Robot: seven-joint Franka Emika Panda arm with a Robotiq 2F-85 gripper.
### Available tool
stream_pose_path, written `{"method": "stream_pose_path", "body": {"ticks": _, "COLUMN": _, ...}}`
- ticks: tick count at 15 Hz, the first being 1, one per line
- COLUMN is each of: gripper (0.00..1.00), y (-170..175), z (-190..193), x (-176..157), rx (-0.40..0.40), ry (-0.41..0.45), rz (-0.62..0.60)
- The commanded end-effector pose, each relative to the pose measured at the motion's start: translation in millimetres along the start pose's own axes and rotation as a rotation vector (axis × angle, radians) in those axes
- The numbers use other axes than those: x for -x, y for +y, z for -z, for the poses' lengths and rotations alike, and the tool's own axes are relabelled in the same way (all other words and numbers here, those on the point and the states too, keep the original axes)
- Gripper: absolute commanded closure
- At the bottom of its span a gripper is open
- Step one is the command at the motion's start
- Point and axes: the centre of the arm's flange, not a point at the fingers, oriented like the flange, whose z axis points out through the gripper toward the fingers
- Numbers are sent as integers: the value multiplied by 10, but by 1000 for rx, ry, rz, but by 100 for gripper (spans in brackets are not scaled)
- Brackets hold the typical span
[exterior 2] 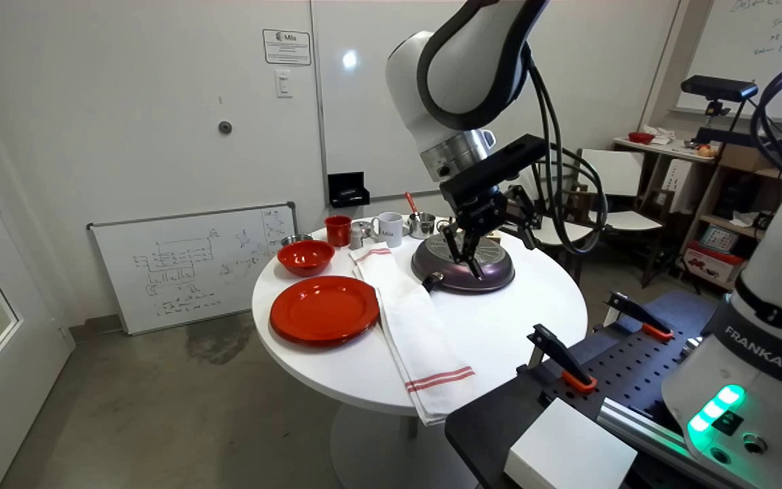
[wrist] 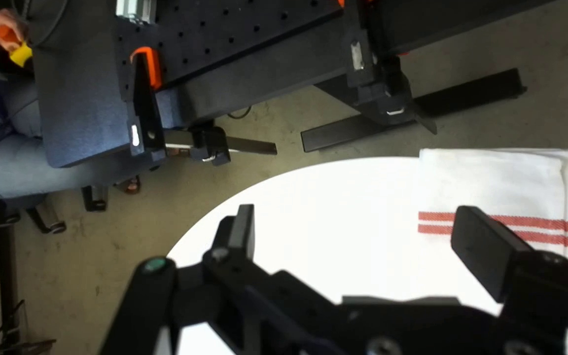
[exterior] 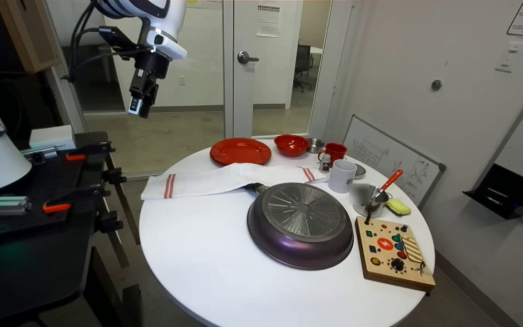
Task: Fold the towel on the table
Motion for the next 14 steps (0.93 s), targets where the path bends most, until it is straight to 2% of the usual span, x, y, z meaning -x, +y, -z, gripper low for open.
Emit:
{"method": "stream_pose_path", "body": {"ticks": 1, "gripper": 0, "y": -93, "z": -165, "x": 134, "rx": -23, "ry": 99, "rz": -40}}
{"method": "stream_pose_path", "body": {"ticks": 3, "gripper": 0, "y": -99, "z": -328, "x": 118, "rx": -79, "ry": 132, "rz": -65}}
{"method": "stream_pose_path", "body": {"ticks": 5, "gripper": 0, "y": -44, "z": -512, "x": 58, "rx": -187, "ry": 158, "rz": -74}}
{"method": "stream_pose_path", "body": {"ticks": 7, "gripper": 0, "y": -1, "z": -684, "x": -4, "rx": -274, "ry": 211, "rz": -52}}
{"method": "stream_pose_path", "body": {"ticks": 9, "gripper": 0, "y": 51, "z": -821, "x": -62, "rx": -327, "ry": 263, "rz": -26}}
{"method": "stream_pose_path", "body": {"ticks": 11, "gripper": 0, "y": 51, "z": -915, "x": -112, "rx": -348, "ry": 348, "rz": 62}}
{"method": "stream_pose_path", "body": {"ticks": 14, "gripper": 0, "y": -73, "z": -920, "x": -156, "rx": -278, "ry": 442, "rz": 236}}
